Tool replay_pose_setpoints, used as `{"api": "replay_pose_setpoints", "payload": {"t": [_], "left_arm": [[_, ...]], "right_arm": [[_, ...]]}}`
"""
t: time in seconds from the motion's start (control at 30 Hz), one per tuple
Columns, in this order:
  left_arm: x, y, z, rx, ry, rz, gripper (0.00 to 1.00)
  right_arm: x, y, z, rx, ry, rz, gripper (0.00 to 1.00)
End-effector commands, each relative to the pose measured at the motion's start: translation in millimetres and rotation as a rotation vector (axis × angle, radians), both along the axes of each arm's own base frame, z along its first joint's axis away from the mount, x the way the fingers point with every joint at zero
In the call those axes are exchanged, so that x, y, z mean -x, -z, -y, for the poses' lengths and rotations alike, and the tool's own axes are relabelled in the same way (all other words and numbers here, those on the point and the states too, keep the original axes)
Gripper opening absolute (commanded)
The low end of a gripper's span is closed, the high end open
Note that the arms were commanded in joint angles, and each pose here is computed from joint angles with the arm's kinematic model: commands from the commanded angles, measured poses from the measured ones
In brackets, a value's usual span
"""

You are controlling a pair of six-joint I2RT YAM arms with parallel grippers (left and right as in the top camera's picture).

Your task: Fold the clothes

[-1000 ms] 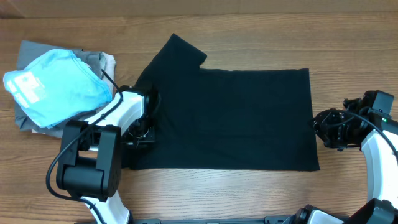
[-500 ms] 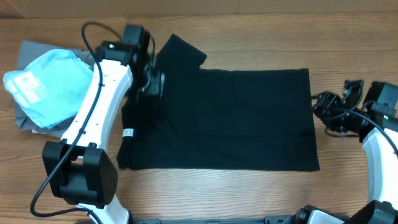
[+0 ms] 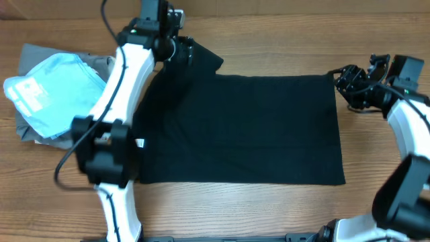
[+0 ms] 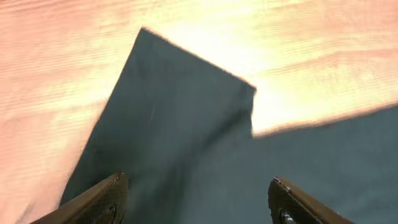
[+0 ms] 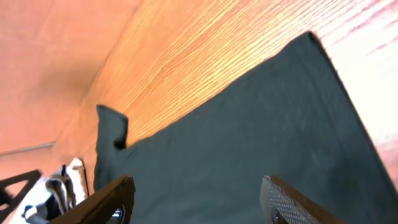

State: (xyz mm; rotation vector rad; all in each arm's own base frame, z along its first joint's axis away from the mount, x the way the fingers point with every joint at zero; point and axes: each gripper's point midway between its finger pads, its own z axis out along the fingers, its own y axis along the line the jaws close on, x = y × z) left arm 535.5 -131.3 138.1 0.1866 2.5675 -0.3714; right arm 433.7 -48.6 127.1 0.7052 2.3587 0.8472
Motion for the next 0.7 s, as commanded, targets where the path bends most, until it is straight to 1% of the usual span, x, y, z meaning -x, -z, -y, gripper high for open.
{"api": "replay_pose_setpoints", "payload": {"t": [0.0,0.13,0.23,0.3,0.47,0.67], "left_arm": [[-29,19,8,0.013,0.034,0.028,0.76],[-61,49,13,-0.004,0.062,0.088,0.76],[-81,64,15,-0.011,0.059,0.151,0.72],[-90,76,13,-0.039,0.047,0.177,0.71],[-98,107,8,-0.117,0.027,0.185,0.72],[-101,125,15,-0.115,0.029,0.19,0.7]], "right_arm": [[-16,-2,3,-0.01,-0.003,0.003,0.69],[-7,9,0,0.013,-0.047,-0.029,0.69],[2,16,1,0.031,-0.051,-0.074,0.69],[9,21,1,0.046,-0.062,-0.103,0.69],[26,30,-4,0.036,-0.086,-0.178,0.69],[34,35,-2,0.059,-0.095,-0.214,0.7]]}}
